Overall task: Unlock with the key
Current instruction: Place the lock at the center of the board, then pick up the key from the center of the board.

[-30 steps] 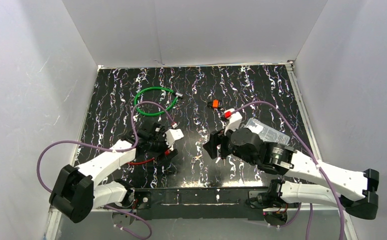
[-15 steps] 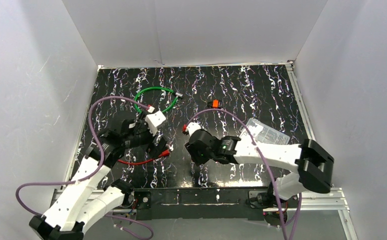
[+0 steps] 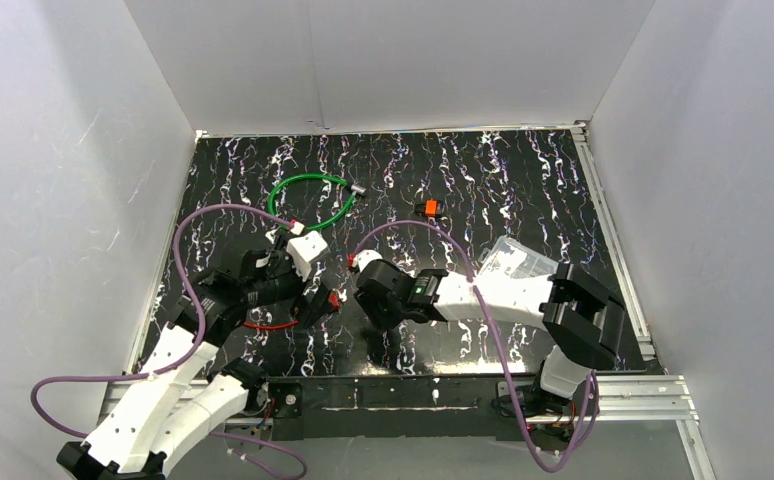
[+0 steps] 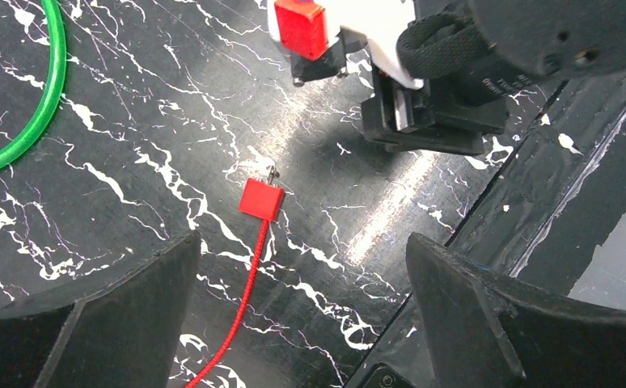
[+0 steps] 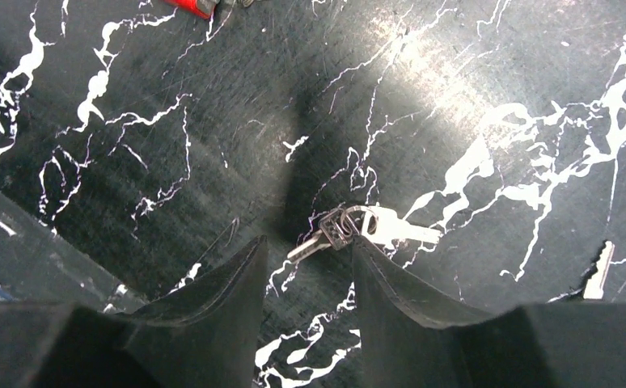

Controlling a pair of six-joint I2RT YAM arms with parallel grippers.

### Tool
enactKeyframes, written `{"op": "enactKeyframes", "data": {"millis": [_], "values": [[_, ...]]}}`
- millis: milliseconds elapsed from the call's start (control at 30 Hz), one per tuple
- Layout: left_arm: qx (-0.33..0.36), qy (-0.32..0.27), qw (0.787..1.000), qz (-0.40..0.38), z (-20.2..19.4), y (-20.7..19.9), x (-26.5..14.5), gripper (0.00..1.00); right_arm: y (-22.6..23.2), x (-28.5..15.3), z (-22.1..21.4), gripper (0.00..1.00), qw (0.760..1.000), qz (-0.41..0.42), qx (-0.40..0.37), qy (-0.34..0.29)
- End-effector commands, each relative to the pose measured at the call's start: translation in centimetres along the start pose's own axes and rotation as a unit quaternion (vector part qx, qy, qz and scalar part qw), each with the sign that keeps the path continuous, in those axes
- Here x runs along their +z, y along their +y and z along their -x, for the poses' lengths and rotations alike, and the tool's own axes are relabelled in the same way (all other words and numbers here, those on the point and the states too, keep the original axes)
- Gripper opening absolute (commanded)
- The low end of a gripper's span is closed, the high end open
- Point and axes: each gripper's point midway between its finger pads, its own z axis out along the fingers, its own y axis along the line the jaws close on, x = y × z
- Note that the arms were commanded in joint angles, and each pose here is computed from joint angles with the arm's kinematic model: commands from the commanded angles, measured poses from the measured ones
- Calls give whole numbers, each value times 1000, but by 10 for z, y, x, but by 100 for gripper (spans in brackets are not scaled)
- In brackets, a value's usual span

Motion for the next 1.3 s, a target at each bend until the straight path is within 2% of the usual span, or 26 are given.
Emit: {"op": "enactKeyframes", "data": {"millis": [0, 300, 833, 1000, 1133, 1267], "values": [[5, -14, 1000, 0, 3, -1, -2, 98, 2, 5, 18, 48, 1000, -12, 9, -16], [21, -28, 999, 5, 8, 0, -7, 98, -11, 11, 10, 39, 998, -56, 16, 6], [21, -46, 999, -1, 14, -4, -11, 98, -13, 20, -5, 38, 997, -66, 37, 28], [22, -49, 999, -5, 16, -6, -11, 98, -11, 25, -6, 35, 997, -60, 42, 28], [23, -50, 998, -11, 16, -7, -10, 98, -12, 29, -7, 29, 997, -62, 49, 26], [29, -53, 998, -20, 17, -10, -11, 98, -14, 29, -9, 14, 996, -64, 61, 22]]}}
